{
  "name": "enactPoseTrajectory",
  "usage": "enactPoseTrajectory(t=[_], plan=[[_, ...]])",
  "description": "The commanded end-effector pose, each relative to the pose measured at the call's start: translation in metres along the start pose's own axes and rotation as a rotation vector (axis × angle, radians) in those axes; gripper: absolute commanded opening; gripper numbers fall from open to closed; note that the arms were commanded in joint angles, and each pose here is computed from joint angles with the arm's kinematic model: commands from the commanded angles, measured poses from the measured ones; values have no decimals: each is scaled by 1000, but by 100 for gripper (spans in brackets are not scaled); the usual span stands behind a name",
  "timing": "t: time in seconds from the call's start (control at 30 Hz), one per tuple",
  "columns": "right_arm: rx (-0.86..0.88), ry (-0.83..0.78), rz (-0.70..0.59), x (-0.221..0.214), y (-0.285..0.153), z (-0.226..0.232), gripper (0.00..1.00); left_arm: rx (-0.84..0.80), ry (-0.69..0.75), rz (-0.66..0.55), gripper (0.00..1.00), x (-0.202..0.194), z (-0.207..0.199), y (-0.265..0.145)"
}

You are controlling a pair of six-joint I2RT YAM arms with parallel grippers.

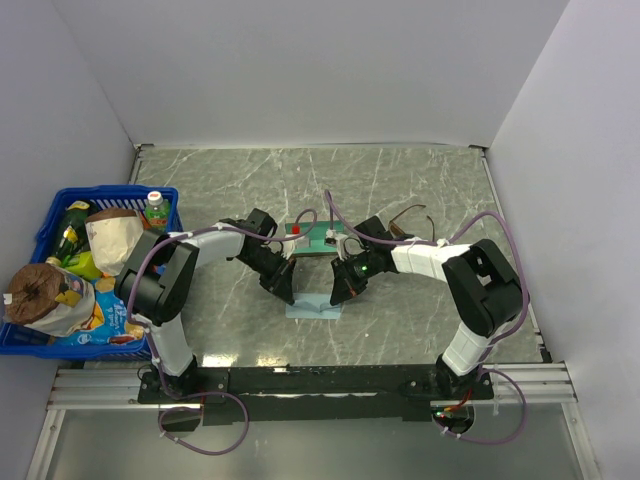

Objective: Organize the sunglasses

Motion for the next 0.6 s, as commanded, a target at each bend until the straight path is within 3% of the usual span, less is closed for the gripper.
enactPoseTrajectory(t=[0.0,0.2,0.3,0.57], plan=[[5,-43,-23,6,-6,7,0,-42,39,-16,9,2,-6,-1],[10,-43,-20,5,-5,7,0,-42,39,-12,14,1,-6,0],[15,-45,-20,6,-5,8,6,-43,38,-10,18,1,-6,0],[12,-43,-22,6,-6,7,11,-56,38,-8,18,0,-6,0]])
Point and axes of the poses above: each gripper's point midway between its finger pads, its own y axis out along the fingers, its own z axis along the line the jaws close on, x = y × z, the point moved 9 cm from there along -y, back along the fingers, and after that the axes turned 1 degree about -y, right-handed, at the moved point
